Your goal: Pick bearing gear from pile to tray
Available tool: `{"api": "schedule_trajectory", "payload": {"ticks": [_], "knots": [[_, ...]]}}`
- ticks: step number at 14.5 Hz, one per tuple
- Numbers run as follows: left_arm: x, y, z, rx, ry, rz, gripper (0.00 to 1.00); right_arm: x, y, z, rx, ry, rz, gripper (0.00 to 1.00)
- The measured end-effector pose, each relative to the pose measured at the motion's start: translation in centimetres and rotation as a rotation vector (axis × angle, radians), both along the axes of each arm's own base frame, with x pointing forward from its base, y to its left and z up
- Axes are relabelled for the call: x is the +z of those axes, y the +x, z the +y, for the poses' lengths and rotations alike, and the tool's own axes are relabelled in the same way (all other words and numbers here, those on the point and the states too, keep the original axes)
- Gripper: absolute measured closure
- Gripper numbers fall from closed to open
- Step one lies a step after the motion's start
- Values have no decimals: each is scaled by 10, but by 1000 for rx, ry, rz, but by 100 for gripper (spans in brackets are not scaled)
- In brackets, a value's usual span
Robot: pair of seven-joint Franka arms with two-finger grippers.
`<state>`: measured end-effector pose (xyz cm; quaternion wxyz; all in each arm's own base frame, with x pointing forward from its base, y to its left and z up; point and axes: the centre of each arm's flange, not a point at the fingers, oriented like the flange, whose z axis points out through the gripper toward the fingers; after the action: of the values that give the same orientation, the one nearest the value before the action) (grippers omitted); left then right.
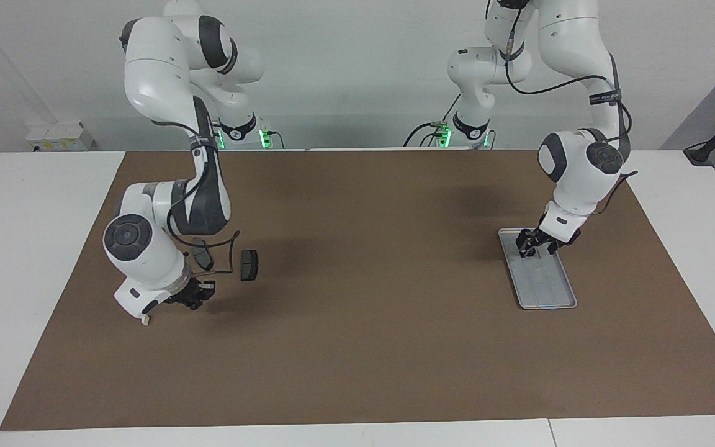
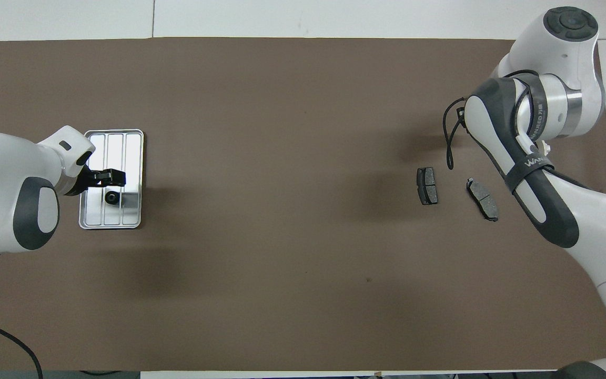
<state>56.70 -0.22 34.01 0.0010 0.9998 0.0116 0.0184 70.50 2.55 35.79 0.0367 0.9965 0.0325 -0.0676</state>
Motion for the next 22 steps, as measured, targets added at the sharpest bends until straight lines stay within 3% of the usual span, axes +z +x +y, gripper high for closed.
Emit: {"api": "schedule_trajectory", "payload": {"ticks": [4, 6, 8, 11, 16, 22], "knots": [[42, 15, -22, 71, -7, 21, 10, 40, -6, 63, -77, -13, -3, 76], [46, 13, -45, 118, -9, 25, 10, 64, -16, 108, -144, 1, -10, 76], [45, 11, -67, 144, -9, 31, 1, 86, -29, 154, -216, 11, -17, 76], [42, 5, -81, 184, -3, 65, 0, 101, -50, 221, -321, 11, -39, 76], [48, 0, -92, 235, 1, 80, 0, 100, -95, 331, -491, 2, -80, 76], [67, 10, -93, 246, -10, 38, 0, 48, -140, 439, -649, 18, -121, 76]]}}
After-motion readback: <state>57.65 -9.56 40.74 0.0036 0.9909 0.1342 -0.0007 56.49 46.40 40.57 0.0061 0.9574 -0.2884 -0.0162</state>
